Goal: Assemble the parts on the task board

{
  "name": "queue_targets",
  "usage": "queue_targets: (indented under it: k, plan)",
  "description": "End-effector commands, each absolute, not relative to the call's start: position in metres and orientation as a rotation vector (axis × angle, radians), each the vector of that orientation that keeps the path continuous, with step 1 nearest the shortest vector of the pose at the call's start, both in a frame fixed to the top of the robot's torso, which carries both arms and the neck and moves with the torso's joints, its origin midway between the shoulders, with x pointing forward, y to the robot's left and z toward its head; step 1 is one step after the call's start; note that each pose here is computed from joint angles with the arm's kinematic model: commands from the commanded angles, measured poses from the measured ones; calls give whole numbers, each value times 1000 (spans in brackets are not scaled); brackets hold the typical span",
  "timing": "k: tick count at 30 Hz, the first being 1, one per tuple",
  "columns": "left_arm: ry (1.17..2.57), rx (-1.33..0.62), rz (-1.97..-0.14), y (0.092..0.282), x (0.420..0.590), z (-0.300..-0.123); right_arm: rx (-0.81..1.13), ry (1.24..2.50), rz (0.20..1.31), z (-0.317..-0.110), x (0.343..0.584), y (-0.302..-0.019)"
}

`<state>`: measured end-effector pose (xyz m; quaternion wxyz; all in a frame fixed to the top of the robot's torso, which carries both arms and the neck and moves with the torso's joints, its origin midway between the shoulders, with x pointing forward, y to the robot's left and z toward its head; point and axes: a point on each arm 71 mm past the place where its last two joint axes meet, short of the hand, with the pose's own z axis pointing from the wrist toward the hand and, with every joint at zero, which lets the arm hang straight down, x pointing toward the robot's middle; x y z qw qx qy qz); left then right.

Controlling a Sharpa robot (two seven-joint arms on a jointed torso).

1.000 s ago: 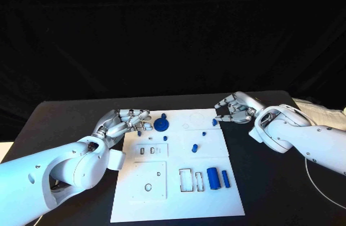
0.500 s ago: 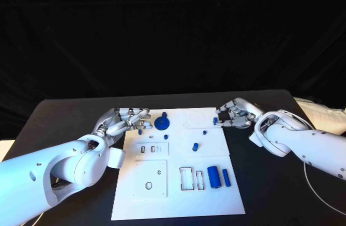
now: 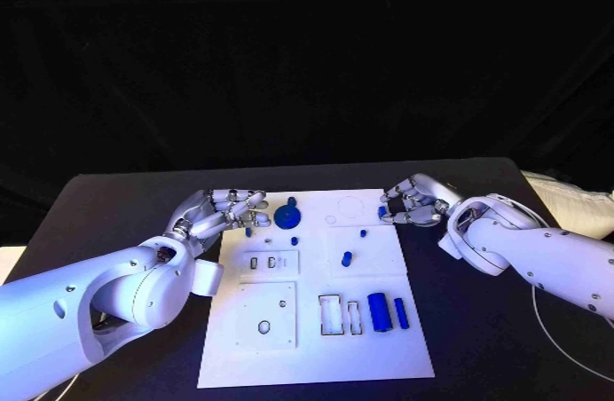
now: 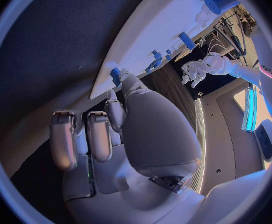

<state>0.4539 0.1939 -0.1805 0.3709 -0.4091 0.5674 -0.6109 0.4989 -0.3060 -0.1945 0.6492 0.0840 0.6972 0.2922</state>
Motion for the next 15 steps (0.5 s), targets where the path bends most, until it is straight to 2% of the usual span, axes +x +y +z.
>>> queue_targets:
  k: [1,15]
  plan:
    - [1454,-1032,-1592,192,453,-179,175,1615,675,-197,499,-303]
    - [1455,-1034,-1587,191,453,-179,176,1639,674,-201,501,-299]
